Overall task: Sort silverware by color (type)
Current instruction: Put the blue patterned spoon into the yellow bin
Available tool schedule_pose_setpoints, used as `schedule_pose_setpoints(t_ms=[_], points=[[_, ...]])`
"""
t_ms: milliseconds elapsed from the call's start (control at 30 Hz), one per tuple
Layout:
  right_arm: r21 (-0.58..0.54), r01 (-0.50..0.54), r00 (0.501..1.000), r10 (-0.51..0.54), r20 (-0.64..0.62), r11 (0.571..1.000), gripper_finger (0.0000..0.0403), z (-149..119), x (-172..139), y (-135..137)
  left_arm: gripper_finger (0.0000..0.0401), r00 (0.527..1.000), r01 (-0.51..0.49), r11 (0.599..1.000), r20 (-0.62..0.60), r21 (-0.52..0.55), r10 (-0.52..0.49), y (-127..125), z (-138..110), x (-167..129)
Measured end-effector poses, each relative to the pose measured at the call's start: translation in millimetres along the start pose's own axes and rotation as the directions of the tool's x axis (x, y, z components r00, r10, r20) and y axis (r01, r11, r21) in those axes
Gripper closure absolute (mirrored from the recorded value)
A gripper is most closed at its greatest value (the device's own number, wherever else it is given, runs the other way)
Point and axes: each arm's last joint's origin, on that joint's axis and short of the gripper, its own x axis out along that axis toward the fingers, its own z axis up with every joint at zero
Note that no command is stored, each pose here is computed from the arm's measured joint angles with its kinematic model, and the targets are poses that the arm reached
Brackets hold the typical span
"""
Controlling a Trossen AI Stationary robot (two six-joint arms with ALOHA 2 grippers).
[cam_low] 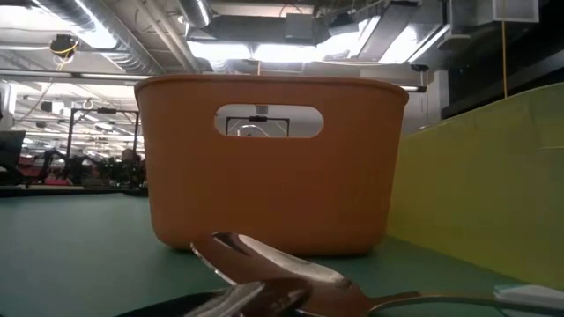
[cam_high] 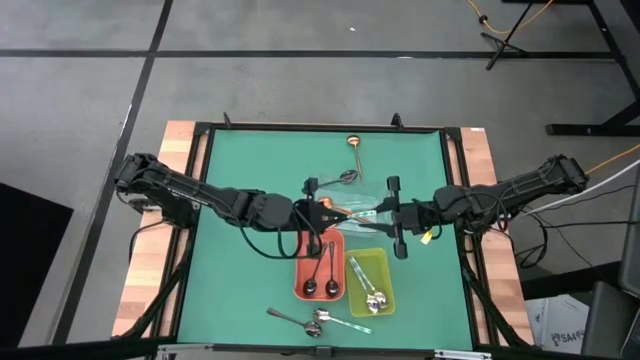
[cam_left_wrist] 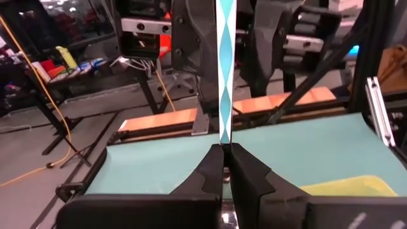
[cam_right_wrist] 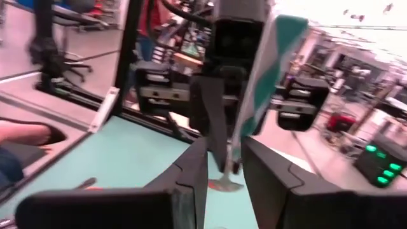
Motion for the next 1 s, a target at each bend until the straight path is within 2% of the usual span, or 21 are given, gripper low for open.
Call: schedule_pose_setpoints(t_ms=[200,467,667,1000], points=[[-0.001,0.069,0.998,-0.069,-0.015,0.998,0.031,0.0,0.0,-2.3,0.0394,0.999,0.016,1.0,0.047,-0.008,-0.016,0.0,4.5,-0.1],[-0.022,0.062,0.998,-0.062,-0.001,0.998,0.031,0.6,1.4,-1.8,0.0394,0.998,0.015,1.0,0.06,0.027,-0.017,0.2,5.8,-0.2],[-0.022,0.014,0.999,-0.013,0.034,1.0,0.031,-4.0,15.4,4.3,0.0394,0.998,0.014,1.0,0.064,0.026,-0.016,0.2,6.3,-0.2],[-0.06,0.041,0.996,-0.036,0.084,0.997,0.031,-8.5,31.7,9.0,0.0394,0.998,0.016,0.999,0.063,0.028,-0.017,0.1,6.1,-0.2]])
